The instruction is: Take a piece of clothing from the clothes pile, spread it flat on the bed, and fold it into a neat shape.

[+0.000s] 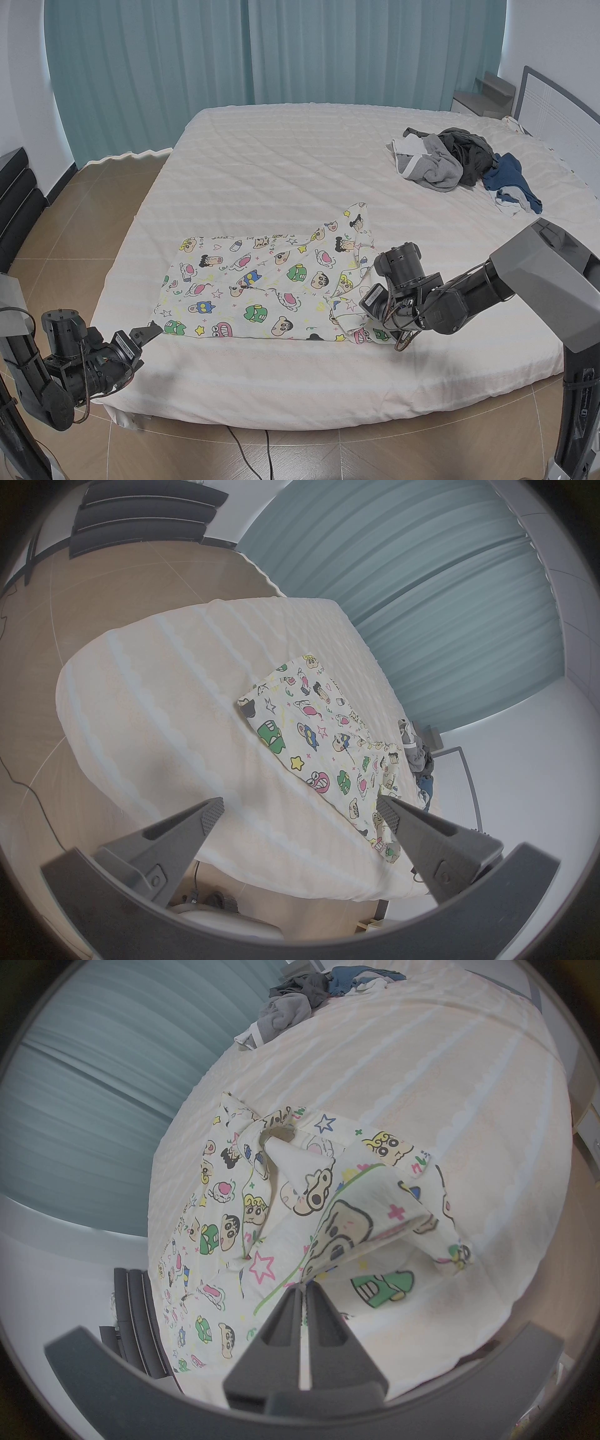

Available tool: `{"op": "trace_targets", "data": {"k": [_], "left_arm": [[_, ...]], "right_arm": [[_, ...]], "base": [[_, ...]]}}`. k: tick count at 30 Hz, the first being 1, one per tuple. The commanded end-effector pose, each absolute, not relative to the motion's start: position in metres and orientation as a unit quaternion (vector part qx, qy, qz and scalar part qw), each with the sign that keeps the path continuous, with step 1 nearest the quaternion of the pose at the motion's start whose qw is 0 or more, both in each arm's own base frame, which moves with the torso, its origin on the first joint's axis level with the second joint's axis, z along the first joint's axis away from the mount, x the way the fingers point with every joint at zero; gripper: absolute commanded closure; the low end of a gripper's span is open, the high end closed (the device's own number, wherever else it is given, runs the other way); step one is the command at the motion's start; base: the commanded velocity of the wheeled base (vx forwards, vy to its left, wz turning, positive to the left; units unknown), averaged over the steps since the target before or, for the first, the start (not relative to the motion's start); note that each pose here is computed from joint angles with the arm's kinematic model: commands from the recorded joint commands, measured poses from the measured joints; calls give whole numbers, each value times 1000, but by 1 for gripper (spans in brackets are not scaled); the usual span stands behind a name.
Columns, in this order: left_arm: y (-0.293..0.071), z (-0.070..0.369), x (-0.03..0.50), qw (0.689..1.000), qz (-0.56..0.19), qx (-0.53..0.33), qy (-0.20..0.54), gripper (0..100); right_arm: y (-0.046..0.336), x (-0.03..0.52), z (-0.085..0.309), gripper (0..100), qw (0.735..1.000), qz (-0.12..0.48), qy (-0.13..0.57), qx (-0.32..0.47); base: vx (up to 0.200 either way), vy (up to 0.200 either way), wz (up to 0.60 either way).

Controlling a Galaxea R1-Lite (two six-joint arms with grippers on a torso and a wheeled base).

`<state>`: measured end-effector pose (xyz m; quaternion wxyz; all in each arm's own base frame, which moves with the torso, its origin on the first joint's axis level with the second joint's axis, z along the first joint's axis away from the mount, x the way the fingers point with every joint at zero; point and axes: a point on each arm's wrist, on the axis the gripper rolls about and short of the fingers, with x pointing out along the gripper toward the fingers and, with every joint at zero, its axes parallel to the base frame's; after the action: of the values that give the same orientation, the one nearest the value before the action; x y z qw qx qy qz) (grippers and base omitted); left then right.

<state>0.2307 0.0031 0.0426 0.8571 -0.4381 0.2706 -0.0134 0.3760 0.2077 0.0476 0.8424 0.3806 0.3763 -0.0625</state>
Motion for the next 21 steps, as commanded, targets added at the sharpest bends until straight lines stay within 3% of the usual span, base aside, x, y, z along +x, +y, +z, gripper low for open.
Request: {"op": "trace_targets", "data": {"k": [1, 21], "left_arm": [[3, 43, 231, 857, -13, -438, 270, 0], [3, 42, 229, 856, -13, -438, 273, 0]], "right_arm": [[209, 369, 57, 100, 842, -59, 381, 377], [217, 358, 41, 100, 817, -61, 447, 360]], "base": [[0, 0, 0], [0, 0, 0]]}}
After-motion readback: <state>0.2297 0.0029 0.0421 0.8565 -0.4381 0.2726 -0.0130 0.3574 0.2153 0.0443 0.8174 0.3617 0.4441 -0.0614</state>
